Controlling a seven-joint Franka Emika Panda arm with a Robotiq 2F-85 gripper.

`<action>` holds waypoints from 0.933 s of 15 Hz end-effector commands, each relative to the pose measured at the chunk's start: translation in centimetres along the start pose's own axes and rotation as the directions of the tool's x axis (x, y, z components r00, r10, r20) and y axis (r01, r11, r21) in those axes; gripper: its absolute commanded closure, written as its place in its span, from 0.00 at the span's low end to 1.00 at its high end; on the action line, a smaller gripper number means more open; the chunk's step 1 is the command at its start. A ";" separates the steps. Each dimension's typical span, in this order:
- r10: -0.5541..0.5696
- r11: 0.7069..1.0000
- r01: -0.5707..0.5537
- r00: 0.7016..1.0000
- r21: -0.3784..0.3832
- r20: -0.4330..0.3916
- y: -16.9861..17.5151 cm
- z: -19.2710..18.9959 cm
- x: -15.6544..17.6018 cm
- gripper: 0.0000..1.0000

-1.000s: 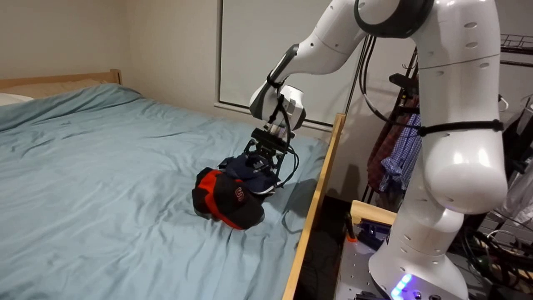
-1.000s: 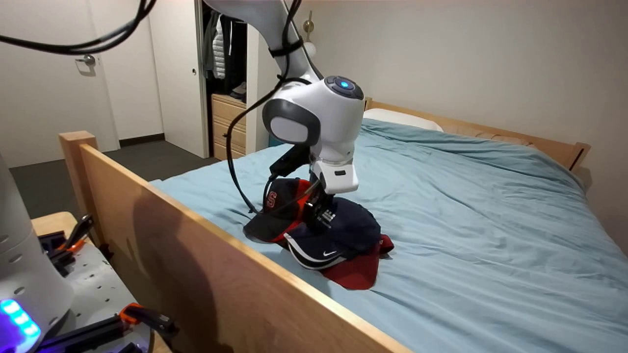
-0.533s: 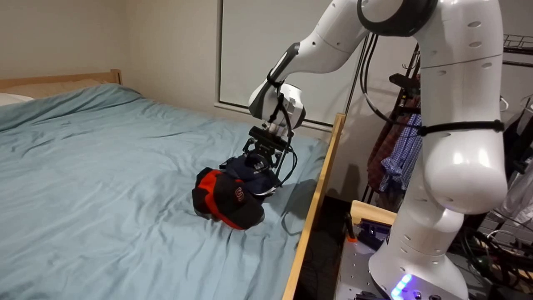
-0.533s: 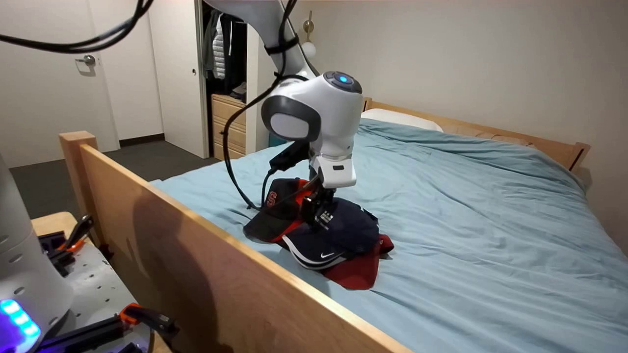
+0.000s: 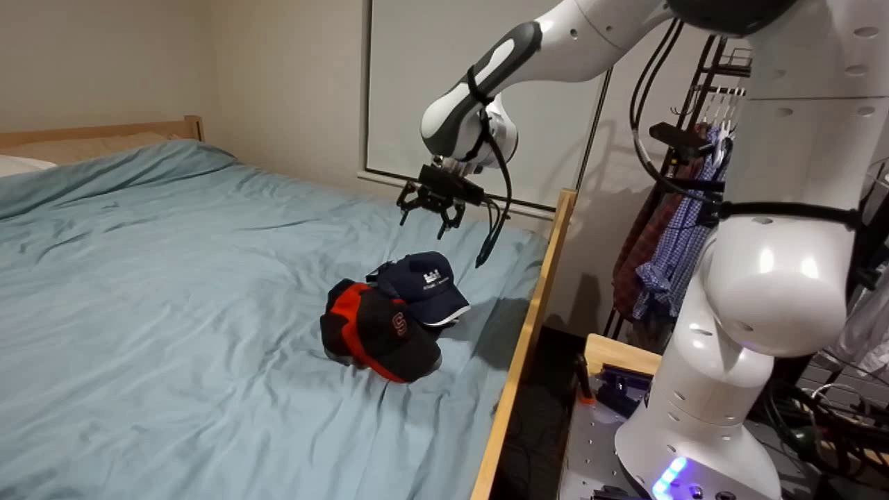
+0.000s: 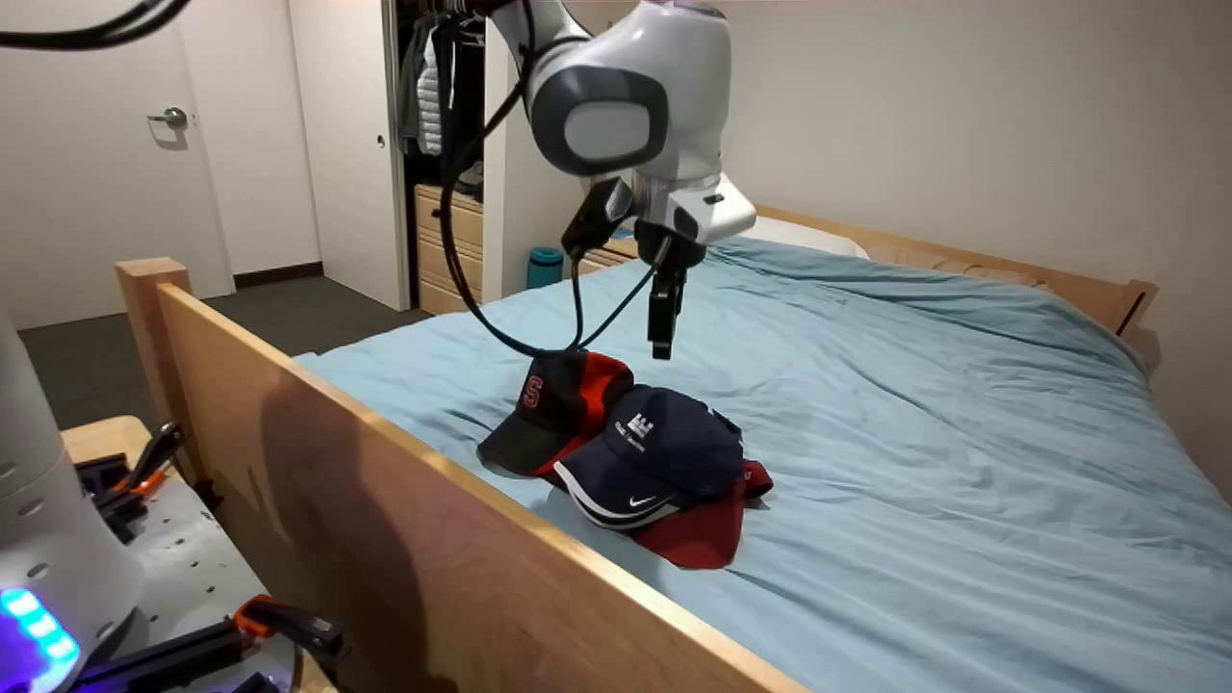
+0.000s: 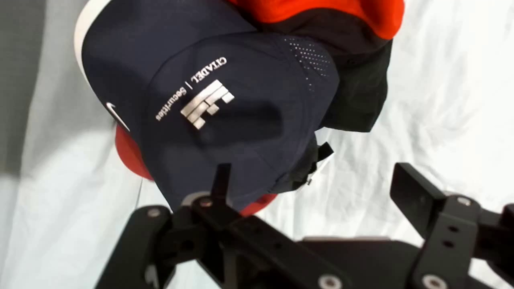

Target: Stack the cap on the bed

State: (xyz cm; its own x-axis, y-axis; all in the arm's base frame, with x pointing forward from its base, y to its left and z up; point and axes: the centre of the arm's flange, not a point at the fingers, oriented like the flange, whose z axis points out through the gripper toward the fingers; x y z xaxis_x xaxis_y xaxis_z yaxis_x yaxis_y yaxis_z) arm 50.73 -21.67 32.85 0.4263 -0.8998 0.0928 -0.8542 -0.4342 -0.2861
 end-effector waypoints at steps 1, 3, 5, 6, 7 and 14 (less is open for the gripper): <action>-0.179 0.984 0.178 0.981 0.028 0.073 -3.1 -6.2 0.6 0.00; -0.267 0.963 0.262 0.955 0.055 0.125 -4.9 -9.1 0.8 0.00; -0.362 0.932 0.355 0.917 0.070 0.165 -6.4 -11.4 0.6 0.00; -0.415 0.910 0.410 0.897 0.063 0.151 -8.0 -11.8 0.3 0.00; -0.326 0.945 0.319 0.934 0.072 0.144 -6.3 -11.0 -0.3 0.00; -0.493 0.865 0.489 0.790 0.109 0.365 -7.4 -10.3 -2.3 0.00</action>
State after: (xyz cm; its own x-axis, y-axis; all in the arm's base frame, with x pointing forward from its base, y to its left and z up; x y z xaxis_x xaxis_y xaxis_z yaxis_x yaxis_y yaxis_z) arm 52.70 -17.48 44.48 0.8105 -0.5838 -0.0478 -0.5678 -0.7628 -0.3094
